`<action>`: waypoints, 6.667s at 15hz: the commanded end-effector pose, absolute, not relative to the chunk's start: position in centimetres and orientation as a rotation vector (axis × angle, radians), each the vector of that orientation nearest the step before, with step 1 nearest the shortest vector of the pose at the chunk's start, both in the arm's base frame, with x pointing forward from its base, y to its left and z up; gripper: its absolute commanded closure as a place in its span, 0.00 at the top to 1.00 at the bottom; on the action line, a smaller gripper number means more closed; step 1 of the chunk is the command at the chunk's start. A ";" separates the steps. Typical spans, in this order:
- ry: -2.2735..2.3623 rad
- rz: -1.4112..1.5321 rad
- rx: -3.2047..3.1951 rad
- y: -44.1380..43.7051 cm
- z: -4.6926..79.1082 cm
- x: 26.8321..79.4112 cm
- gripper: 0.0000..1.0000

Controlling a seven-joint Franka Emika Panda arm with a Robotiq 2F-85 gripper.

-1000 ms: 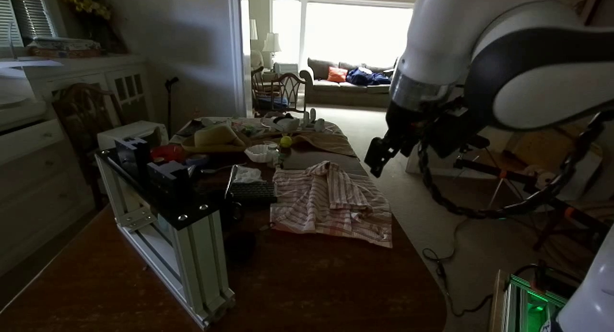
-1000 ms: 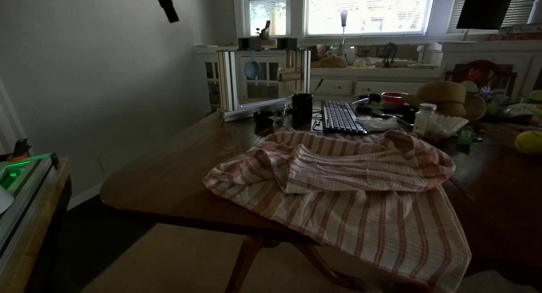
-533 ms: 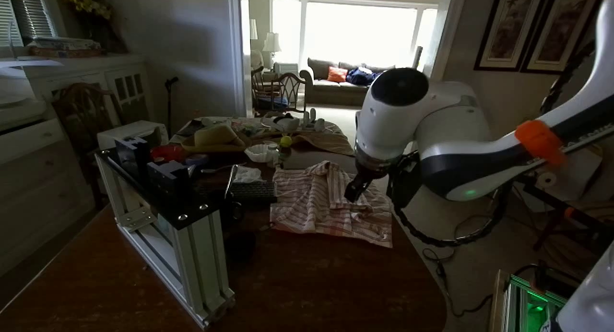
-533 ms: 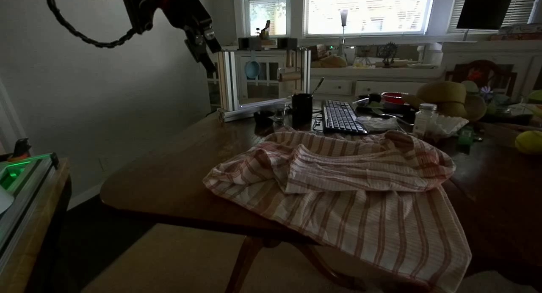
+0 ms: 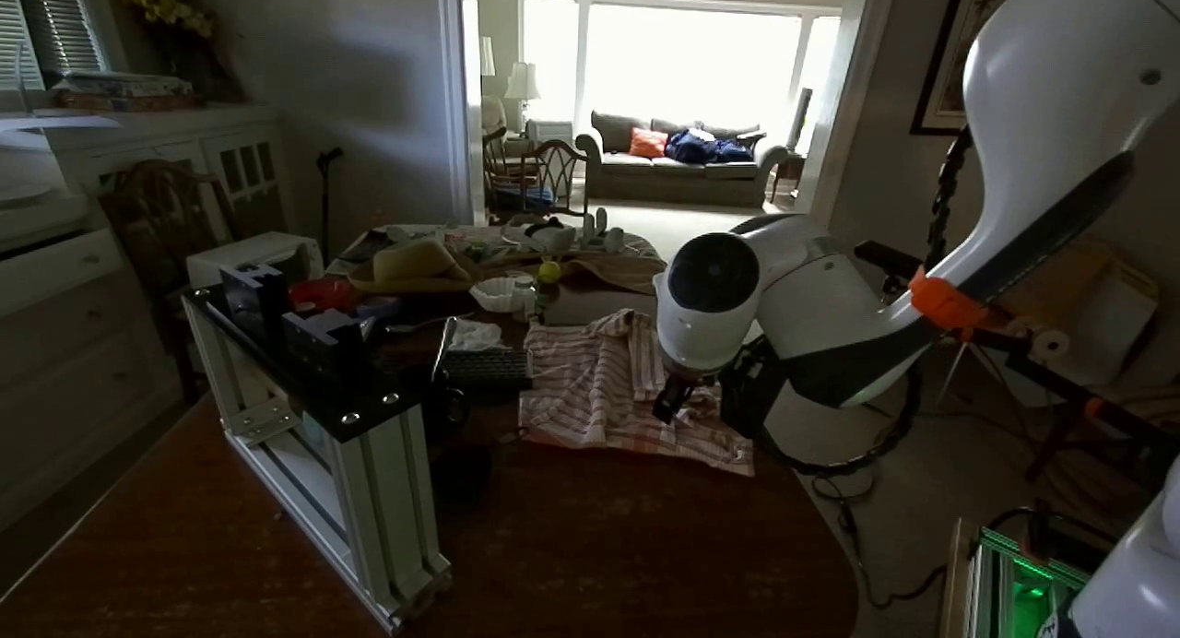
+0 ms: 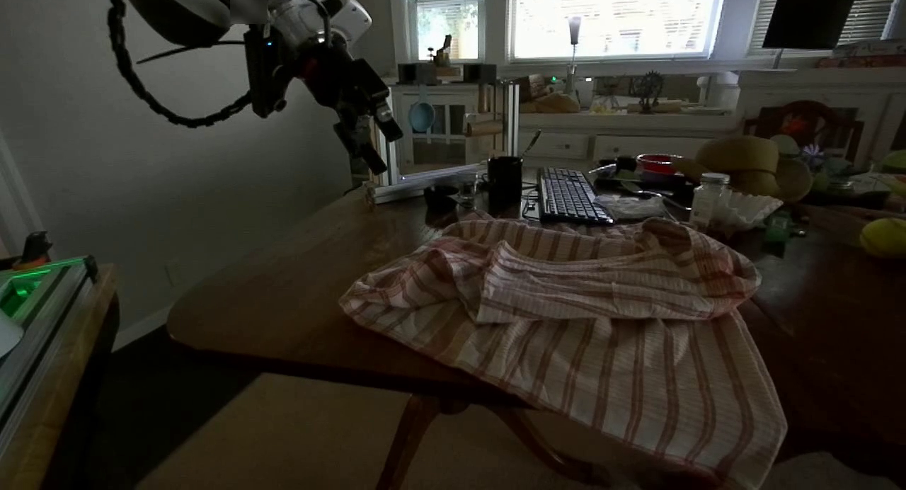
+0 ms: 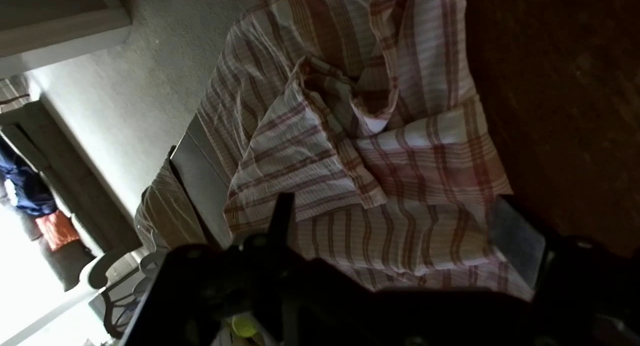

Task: Unfold the cloth

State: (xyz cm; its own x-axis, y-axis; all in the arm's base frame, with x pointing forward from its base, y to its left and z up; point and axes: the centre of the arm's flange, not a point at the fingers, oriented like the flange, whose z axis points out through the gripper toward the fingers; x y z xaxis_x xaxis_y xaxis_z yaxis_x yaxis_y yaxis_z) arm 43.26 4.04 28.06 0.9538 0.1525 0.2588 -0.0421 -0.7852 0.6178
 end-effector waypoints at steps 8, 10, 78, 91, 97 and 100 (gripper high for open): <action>0.063 0.352 2.455 3.4 24.9 45.4 1.00; 0.107 0.389 2.422 3.6 24.0 46.1 1.00; 1.140 0.071 2.567 19.1 17.9 38.2 0.54; 0.673 -0.037 3.154 18.5 25.3 43.7 1.00; 0.239 0.258 3.061 14.6 29.3 47.4 1.00; 0.073 0.327 2.962 11.4 30.0 48.0 1.00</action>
State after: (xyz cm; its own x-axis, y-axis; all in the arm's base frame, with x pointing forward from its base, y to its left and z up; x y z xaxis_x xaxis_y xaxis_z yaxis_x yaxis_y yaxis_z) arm 48.18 12.97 30.69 0.9722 0.1528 0.1774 0.1425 -0.9874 0.0693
